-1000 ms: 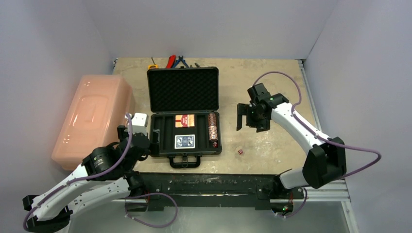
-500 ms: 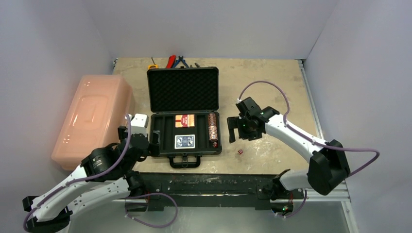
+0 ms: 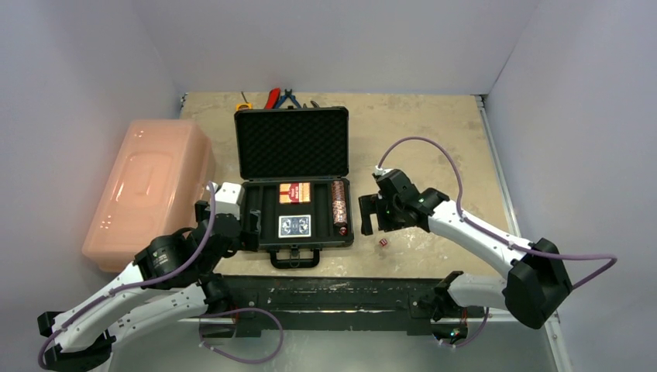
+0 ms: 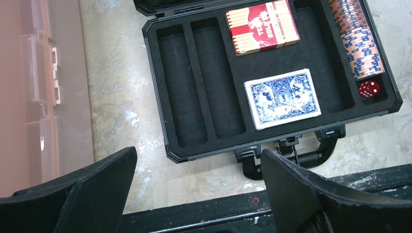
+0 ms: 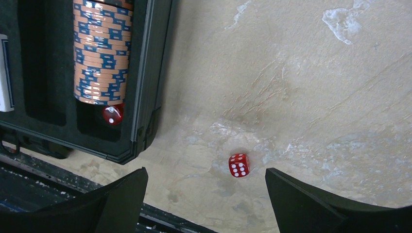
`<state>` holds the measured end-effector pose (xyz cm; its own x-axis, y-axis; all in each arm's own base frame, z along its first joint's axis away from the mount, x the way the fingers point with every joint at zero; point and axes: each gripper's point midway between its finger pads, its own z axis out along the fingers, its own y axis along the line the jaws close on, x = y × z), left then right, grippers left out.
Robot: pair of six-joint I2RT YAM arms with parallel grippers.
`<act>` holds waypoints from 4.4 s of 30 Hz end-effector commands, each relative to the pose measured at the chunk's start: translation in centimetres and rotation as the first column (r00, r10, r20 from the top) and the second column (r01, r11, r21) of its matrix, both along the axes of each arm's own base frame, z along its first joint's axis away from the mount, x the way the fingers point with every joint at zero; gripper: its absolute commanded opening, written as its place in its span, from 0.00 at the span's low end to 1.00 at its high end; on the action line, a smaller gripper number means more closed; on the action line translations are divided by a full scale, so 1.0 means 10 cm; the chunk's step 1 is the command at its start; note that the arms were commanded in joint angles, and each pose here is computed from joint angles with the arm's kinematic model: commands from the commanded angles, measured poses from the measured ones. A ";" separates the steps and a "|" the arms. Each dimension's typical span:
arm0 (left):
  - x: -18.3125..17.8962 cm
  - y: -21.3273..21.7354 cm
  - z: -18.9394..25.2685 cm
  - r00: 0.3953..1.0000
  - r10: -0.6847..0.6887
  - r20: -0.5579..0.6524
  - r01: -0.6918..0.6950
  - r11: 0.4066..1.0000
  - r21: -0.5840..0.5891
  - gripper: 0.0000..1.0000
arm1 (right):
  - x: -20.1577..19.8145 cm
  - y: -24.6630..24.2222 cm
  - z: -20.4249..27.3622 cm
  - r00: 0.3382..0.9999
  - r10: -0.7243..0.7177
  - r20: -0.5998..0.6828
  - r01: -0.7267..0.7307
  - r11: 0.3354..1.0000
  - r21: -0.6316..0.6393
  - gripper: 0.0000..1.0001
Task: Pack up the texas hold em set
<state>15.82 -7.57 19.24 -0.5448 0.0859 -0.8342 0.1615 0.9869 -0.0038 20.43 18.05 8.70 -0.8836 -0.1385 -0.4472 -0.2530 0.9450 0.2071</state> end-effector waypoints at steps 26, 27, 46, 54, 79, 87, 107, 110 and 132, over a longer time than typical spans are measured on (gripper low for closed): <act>0.04 0.13 0.08 0.995 0.091 0.044 -0.090 0.995 -0.036 1.00 | -0.19 -0.13 -0.51 0.989 -0.125 -0.073 0.103 0.963 -0.247 0.61; 0.04 0.13 0.08 0.995 0.093 0.044 -0.091 0.995 -0.037 1.00 | -0.20 -0.13 -0.53 0.989 -0.127 -0.077 0.105 0.964 -0.245 0.61; 0.04 0.08 0.07 0.997 0.064 0.041 -0.063 0.997 -0.036 1.00 | -0.17 -0.08 -0.62 0.989 -0.127 -0.076 0.106 0.968 -0.229 0.54; 0.04 0.06 0.07 0.998 0.058 0.039 -0.057 0.998 -0.034 1.00 | -0.17 -0.09 -0.66 0.986 -0.146 -0.077 0.124 0.964 -0.236 0.50; 0.04 0.04 0.08 0.998 0.041 0.044 -0.039 0.998 -0.044 1.00 | -0.13 -0.09 -0.72 0.984 -0.157 -0.088 0.128 0.954 -0.271 0.37; 0.04 0.04 0.08 0.998 0.038 0.044 -0.036 0.998 -0.042 1.00 | -0.13 -0.11 -0.73 0.983 -0.162 -0.083 0.132 0.950 -0.283 0.27; 0.04 0.04 0.09 0.998 0.040 0.047 -0.038 0.998 -0.044 1.00 | 0.08 -0.06 -0.40 0.986 -0.164 -0.013 0.154 0.944 -0.291 0.00; 0.04 0.05 0.08 0.998 0.044 0.046 -0.042 0.998 -0.042 1.00 | 0.13 -0.03 -0.30 0.988 -0.157 0.001 0.150 0.946 -0.288 0.00; 0.04 0.11 0.10 0.996 0.071 0.055 -0.068 0.996 -0.050 1.00 | 0.29 0.52 0.42 0.994 0.062 0.093 -0.059 0.998 -0.035 0.00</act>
<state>15.77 -6.77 19.70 -0.5227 0.0417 -0.8515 0.1266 0.9915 -0.0292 22.86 20.66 9.69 -0.8785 -0.1829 -0.4414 -0.2190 0.9752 0.0316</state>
